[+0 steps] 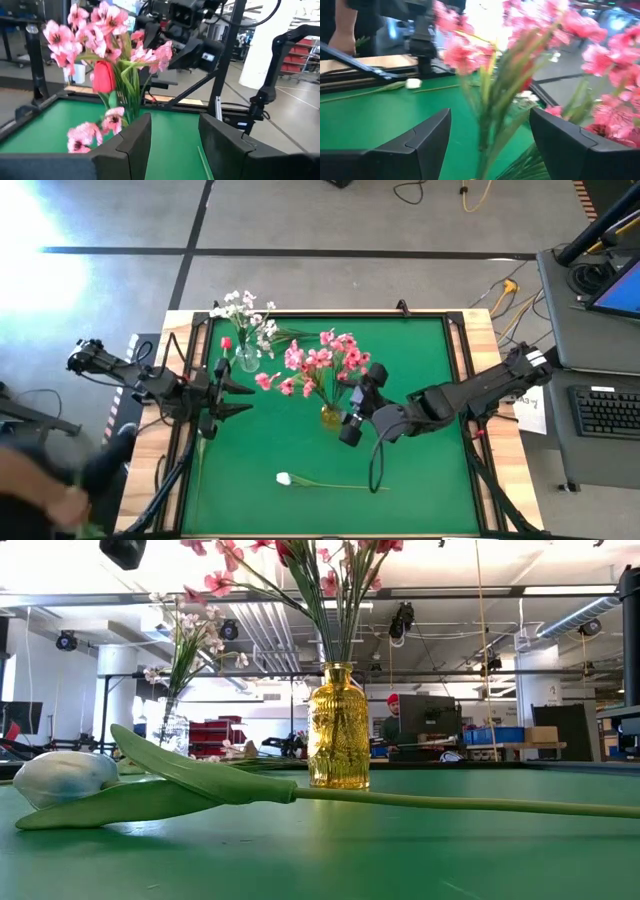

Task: Sort flowers into vase by color
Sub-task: Put the left white tulip into the transparent vase

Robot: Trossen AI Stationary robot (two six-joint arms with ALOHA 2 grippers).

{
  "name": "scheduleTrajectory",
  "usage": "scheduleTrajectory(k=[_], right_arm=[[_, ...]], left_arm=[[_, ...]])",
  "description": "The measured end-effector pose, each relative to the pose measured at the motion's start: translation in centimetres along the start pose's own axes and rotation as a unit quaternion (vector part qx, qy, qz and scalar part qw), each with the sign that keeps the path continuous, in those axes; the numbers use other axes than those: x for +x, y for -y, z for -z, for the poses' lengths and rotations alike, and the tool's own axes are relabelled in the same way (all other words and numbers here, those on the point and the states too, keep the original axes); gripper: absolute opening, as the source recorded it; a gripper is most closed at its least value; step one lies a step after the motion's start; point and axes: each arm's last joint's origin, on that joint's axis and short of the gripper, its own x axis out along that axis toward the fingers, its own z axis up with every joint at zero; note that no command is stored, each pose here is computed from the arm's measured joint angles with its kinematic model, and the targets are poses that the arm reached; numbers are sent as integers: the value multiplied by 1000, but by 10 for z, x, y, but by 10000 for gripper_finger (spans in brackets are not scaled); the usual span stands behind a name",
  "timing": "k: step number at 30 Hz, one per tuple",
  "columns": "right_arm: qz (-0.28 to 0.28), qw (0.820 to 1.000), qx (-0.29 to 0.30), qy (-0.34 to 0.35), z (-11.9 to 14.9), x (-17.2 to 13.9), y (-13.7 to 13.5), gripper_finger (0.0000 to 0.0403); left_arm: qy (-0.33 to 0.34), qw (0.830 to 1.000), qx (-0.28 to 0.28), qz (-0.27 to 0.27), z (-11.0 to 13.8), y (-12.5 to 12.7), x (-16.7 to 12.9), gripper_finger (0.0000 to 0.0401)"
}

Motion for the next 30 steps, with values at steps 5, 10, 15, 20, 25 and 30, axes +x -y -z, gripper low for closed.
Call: scheduleTrajectory(k=[5,10,15,20,25,30], right_arm=[[-63,998,5,3,-7,-13,3,267],[-89,996,-2,5,-11,-18,6,260],[-89,996,-24,9,-12,-20,8,260],[-89,995,-38,11,-12,-20,8,263],[-89,995,-43,12,-12,-20,8,257],[-89,995,-47,13,-13,-20,9,255]], left_arm=[[-65,995,-75,-17,1,-2,-5,152],[-164,970,-168,-59,2,-4,-11,152],[-256,926,-251,-116,8,-3,-16,152],[-322,878,-292,-200,17,-5,-18,152],[-353,838,-315,-272,32,-8,-17,152],[-375,811,-317,-319,50,-10,-14,152]])
